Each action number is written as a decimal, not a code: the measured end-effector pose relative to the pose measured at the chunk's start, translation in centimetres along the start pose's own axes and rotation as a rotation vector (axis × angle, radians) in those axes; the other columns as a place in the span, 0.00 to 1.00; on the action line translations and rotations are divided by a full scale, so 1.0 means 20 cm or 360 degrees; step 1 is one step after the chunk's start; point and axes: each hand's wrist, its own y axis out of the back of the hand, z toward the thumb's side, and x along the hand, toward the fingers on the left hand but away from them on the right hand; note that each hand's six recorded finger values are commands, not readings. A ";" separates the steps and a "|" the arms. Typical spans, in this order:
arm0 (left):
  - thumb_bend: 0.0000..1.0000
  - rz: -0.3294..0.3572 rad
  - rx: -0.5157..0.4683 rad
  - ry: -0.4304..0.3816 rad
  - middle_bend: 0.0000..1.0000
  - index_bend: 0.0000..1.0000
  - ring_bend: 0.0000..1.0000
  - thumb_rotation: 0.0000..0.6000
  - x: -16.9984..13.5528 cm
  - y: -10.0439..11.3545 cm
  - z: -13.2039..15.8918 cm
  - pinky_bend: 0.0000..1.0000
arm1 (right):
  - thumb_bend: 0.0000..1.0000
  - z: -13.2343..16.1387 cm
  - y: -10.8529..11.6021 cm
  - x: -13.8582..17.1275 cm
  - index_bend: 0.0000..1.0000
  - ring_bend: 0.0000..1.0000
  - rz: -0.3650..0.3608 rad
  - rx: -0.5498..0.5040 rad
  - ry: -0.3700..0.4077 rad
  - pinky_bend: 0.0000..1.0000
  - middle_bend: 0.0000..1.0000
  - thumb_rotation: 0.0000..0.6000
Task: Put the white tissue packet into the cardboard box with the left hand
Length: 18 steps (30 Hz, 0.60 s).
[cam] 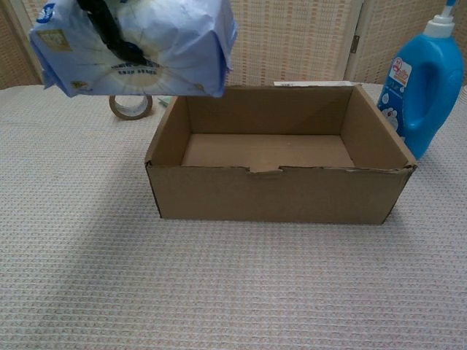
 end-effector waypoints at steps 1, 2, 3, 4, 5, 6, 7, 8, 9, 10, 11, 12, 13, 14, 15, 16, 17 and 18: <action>0.27 0.0009 -0.0020 -0.0022 0.52 0.44 0.47 1.00 0.02 0.01 0.04 0.59 | 0.00 0.00 0.00 0.00 0.12 0.00 0.0001 -0.0003 0.0000 0.00 0.00 1.00; 0.27 0.0018 -0.0042 -0.0051 0.52 0.44 0.47 1.00 0.04 0.01 0.09 0.59 | 0.00 0.00 0.00 0.00 0.12 0.00 0.0001 -0.0006 0.0001 0.00 0.00 1.00; 0.27 0.0023 -0.0056 -0.0073 0.52 0.44 0.47 1.00 0.05 0.01 0.13 0.59 | 0.00 0.00 0.00 0.00 0.12 0.00 0.0000 -0.0009 0.0002 0.00 0.00 1.00; 0.27 0.0027 -0.0068 -0.0095 0.52 0.44 0.47 1.00 0.07 0.01 0.16 0.59 | 0.00 0.00 0.01 0.00 0.12 0.00 0.0000 -0.0011 0.0002 0.00 0.00 1.00; 0.27 0.0030 -0.0080 -0.0123 0.52 0.44 0.47 1.00 0.09 0.01 0.22 0.59 | 0.00 0.00 0.01 0.00 0.12 0.00 -0.0001 -0.0013 0.0002 0.00 0.00 1.00; 0.27 0.0032 -0.0087 -0.0144 0.52 0.44 0.47 1.00 0.10 0.01 0.25 0.59 | 0.00 0.00 0.01 0.00 0.12 0.00 -0.0002 -0.0019 0.0004 0.00 0.00 1.00; 0.27 0.0033 -0.0092 -0.0164 0.52 0.44 0.47 1.00 0.12 0.00 0.29 0.59 | 0.00 0.00 0.01 0.01 0.12 0.00 -0.0002 -0.0022 0.0008 0.00 0.00 1.00; 0.27 0.0036 -0.0094 -0.0188 0.52 0.44 0.47 1.00 0.14 0.00 0.34 0.59 | 0.00 0.01 0.01 0.01 0.12 0.00 -0.0002 -0.0025 0.0012 0.00 0.00 1.00; 0.27 0.0039 -0.0094 -0.0202 0.52 0.44 0.47 1.00 0.15 0.00 0.37 0.59 | 0.00 0.01 0.01 0.01 0.12 0.00 -0.0001 -0.0028 0.0017 0.00 0.00 1.00; 0.27 0.0041 -0.0095 -0.0213 0.52 0.44 0.47 1.00 0.17 -0.01 0.40 0.59 | 0.00 0.01 0.01 0.01 0.12 0.00 0.0001 -0.0032 0.0020 0.00 0.00 1.00; 0.27 0.0045 -0.0101 -0.0226 0.52 0.44 0.47 1.00 0.19 -0.01 0.44 0.59 | 0.00 0.01 0.01 0.01 0.12 0.00 0.0002 -0.0036 0.0021 0.00 0.00 1.00; 0.27 0.0048 -0.0103 -0.0233 0.52 0.44 0.47 1.00 0.21 -0.01 0.47 0.59 | 0.00 0.01 0.02 0.01 0.12 0.00 0.0004 -0.0040 0.0022 0.00 0.00 1.00; 0.27 0.0053 -0.0105 -0.0239 0.52 0.44 0.47 1.00 0.23 -0.01 0.50 0.59 | 0.00 0.01 0.02 0.01 0.12 0.00 0.0005 -0.0044 0.0022 0.00 0.00 1.00; 0.27 0.0061 -0.0107 -0.0247 0.52 0.44 0.47 1.00 0.25 -0.02 0.53 0.59 | 0.00 0.01 0.02 0.01 0.12 0.00 0.0005 -0.0048 0.0022 0.00 0.00 1.00; 0.27 0.0068 -0.0111 -0.0252 0.52 0.44 0.47 1.00 0.27 -0.02 0.56 0.59 | 0.00 0.01 0.02 0.01 0.12 0.00 0.0006 -0.0054 0.0021 0.00 0.00 1.00; 0.27 0.0075 -0.0113 -0.0256 0.52 0.44 0.47 1.00 0.28 -0.02 0.58 0.59 | 0.00 0.00 0.02 0.01 0.12 0.00 0.0006 -0.0057 0.0021 0.00 0.00 1.00; 0.27 0.0087 -0.0116 -0.0260 0.52 0.45 0.47 1.00 0.31 -0.02 0.61 0.59 | 0.00 0.00 0.02 0.01 0.12 0.00 0.0006 -0.0060 0.0020 0.00 0.00 1.00; 0.27 0.0096 -0.0118 -0.0263 0.53 0.45 0.47 1.00 0.32 -0.02 0.63 0.60 | 0.00 0.00 0.03 0.01 0.12 0.00 0.0006 -0.0063 0.0020 0.00 0.00 1.00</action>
